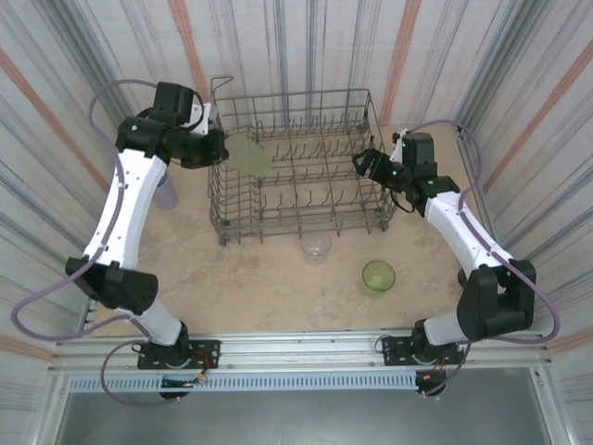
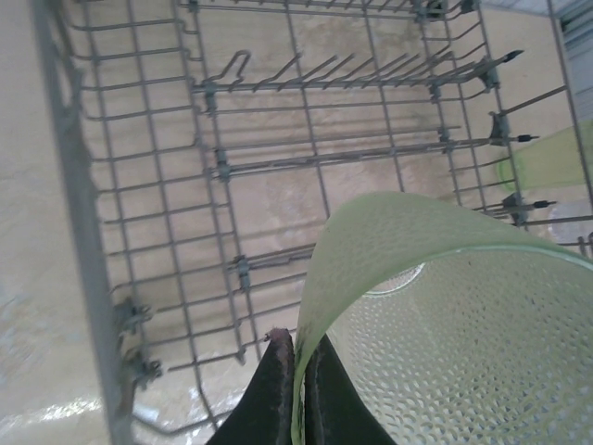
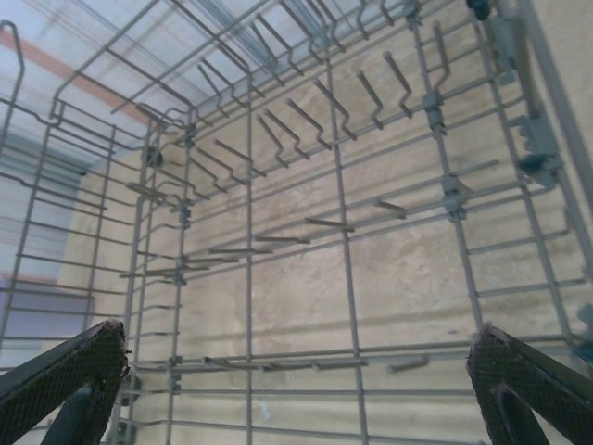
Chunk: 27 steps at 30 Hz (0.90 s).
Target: Load the cups into the dish rack
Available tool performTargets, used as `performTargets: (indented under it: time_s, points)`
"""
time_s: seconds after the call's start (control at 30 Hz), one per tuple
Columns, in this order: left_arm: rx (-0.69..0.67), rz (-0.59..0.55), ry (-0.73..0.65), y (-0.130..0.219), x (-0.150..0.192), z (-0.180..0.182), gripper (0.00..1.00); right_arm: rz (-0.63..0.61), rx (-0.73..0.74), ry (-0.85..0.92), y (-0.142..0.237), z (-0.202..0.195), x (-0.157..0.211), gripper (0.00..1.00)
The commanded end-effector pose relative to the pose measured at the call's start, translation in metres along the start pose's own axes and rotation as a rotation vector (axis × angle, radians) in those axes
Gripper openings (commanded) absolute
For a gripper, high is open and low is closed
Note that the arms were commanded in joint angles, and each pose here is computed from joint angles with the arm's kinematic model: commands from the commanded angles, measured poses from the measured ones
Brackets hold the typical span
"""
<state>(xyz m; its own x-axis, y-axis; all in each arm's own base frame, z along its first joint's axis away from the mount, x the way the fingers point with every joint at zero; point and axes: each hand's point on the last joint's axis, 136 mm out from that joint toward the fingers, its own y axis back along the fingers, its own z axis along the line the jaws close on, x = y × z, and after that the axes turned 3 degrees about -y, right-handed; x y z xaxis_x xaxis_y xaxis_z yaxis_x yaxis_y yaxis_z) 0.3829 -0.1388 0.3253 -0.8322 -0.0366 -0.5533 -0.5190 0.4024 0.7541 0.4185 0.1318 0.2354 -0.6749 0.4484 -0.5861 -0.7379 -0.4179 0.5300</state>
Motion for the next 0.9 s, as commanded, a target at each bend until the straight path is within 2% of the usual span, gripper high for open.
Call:
performTargets:
  time_s: [0.0,0.17,0.33,0.73,0.87]
  points:
    - [0.12,-0.022,-0.027,-0.009,-0.021,-0.014,0.0,-0.032,-0.08,-0.006,-0.005,0.025,-0.017,0.99]
    - [0.218,-0.013,0.016,-0.031,-0.038,-0.012,0.0,-0.038,-0.128,-0.036,-0.019,0.035,-0.021,0.99]
    - [0.358,-0.005,0.089,-0.047,-0.052,-0.012,0.0,0.021,-0.223,-0.075,-0.033,0.051,-0.016,0.99]
    - [0.613,0.015,0.211,-0.077,-0.062,-0.012,0.0,0.08,-0.492,-0.168,-0.059,0.104,0.003,0.99]
    - [0.652,0.007,0.218,-0.081,-0.067,-0.011,0.0,0.101,-0.574,-0.218,-0.066,0.116,0.005,0.99]
